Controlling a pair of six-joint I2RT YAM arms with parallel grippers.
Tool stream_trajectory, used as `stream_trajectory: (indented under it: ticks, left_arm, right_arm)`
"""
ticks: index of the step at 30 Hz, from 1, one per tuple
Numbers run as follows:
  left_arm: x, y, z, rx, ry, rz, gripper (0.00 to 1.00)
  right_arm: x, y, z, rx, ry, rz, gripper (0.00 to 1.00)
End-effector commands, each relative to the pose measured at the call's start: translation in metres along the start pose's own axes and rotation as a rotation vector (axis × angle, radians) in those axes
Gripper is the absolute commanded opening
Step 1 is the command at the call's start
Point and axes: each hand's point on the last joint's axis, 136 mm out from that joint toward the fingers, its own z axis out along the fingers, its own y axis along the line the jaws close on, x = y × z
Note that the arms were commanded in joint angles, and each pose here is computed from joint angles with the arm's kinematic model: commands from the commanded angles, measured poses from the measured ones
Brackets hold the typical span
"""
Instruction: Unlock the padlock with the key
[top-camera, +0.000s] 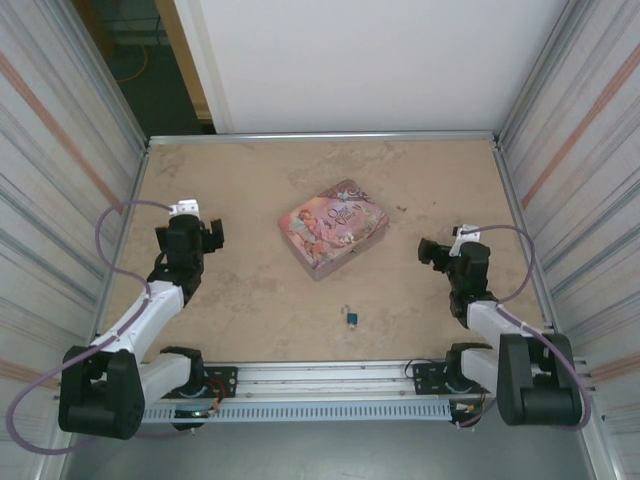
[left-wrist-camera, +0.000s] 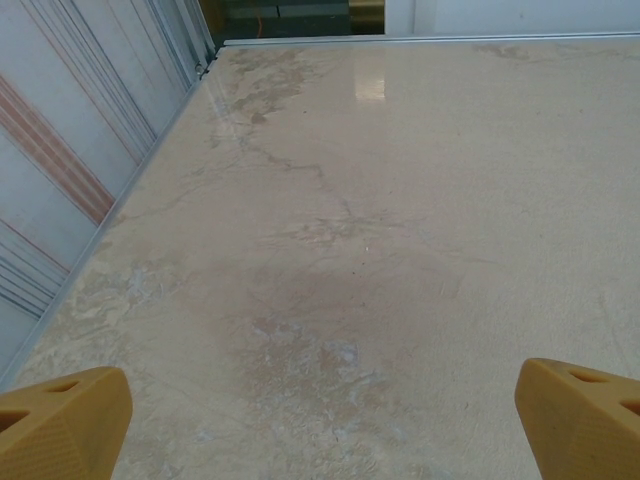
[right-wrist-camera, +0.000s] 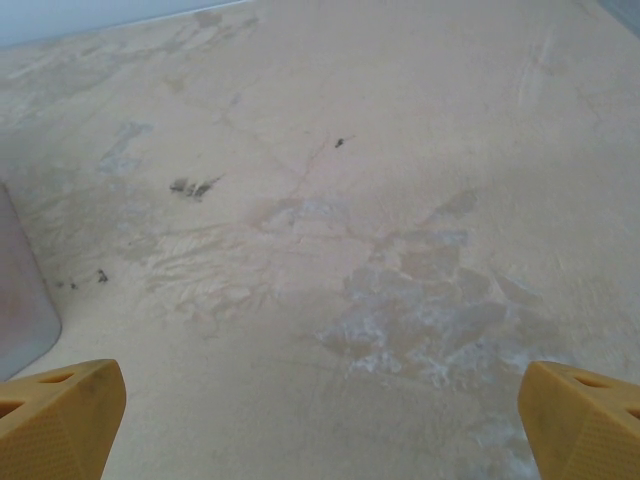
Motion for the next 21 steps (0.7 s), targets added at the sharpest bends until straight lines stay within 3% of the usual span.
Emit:
stream_trajectory:
  ticks: [1, 10, 21]
  left_arm:
    - [0.001, 0.007, 0.003, -0.031, -0.016, 0.003, 0.99]
    - [0.009, 0.003, 0.009, -0.001, -0.018, -0.005, 0.99]
    - [0.015, -0.001, 0.023, 0.034, -0.046, -0.009, 0.99]
  right_arm:
    - [-0.035, 0.014, 0.007, -0.07, -0.136, -0.058, 0.99]
    - [-0.032, 0.027, 0.017, -0.154, -0.157, -0.161, 0.99]
    - [-0.017, 0.016, 0.045, -0.121, -0.103, -0.133, 0.99]
